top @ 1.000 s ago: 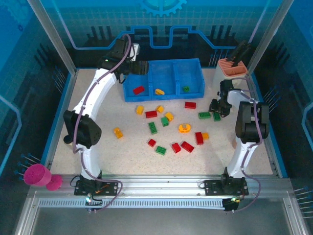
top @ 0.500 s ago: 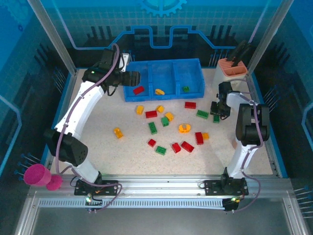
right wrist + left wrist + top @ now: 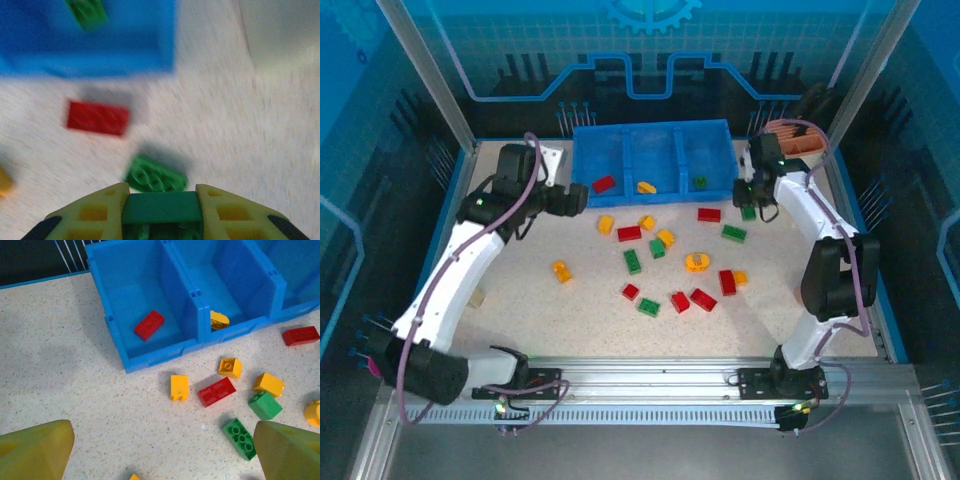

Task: Sort the legos into containers by color
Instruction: Place the lego in the container.

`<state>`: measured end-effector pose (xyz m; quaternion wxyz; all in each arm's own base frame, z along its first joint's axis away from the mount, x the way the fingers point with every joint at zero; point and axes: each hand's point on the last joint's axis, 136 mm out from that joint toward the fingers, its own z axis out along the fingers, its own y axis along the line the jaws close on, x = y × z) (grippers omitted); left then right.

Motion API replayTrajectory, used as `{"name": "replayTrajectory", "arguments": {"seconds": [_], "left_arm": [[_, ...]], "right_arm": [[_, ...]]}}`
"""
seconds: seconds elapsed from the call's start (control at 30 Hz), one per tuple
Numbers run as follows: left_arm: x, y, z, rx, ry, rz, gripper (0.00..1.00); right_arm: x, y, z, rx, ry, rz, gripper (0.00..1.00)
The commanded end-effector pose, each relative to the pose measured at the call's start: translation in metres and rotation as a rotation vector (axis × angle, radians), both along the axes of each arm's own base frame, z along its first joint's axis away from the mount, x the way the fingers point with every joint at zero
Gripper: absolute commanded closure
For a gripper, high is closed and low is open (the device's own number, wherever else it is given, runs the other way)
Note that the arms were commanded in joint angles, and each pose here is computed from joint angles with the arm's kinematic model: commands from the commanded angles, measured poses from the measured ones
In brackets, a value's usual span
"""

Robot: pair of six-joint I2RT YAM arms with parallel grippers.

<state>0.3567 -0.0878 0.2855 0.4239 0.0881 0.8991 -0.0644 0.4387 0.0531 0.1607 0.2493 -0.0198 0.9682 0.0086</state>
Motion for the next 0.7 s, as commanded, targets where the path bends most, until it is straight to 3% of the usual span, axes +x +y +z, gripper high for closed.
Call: {"name": "replayTrajectory", "arguments": {"seconds": [0.0, 0.23, 0.43, 0.67], "left_arm": [[0.004, 0.01, 0.018, 0.046, -0.151, 0.0, 0.05], [-0.015, 0.017, 0.035, 0.078, -0.265, -0.014, 0.02], [-0.029, 0.02, 0.044, 0.09, -0.326, -0.023, 0.01], [-0.043, 0.019, 0.044, 0.093, -0.329, -0.051, 0.02]], "right_arm": [[0.031, 0.017, 0.017, -0.092, -0.069, 0.096, 0.76], [0.114, 0.043, 0.039, -0.238, -0.202, 0.166, 0.76], [0.159, 0.055, -0.003, -0.244, -0.162, 0.198, 0.75], [0.184, 0.066, -0.039, -0.214, -0.161, 0.226, 0.72]]}}
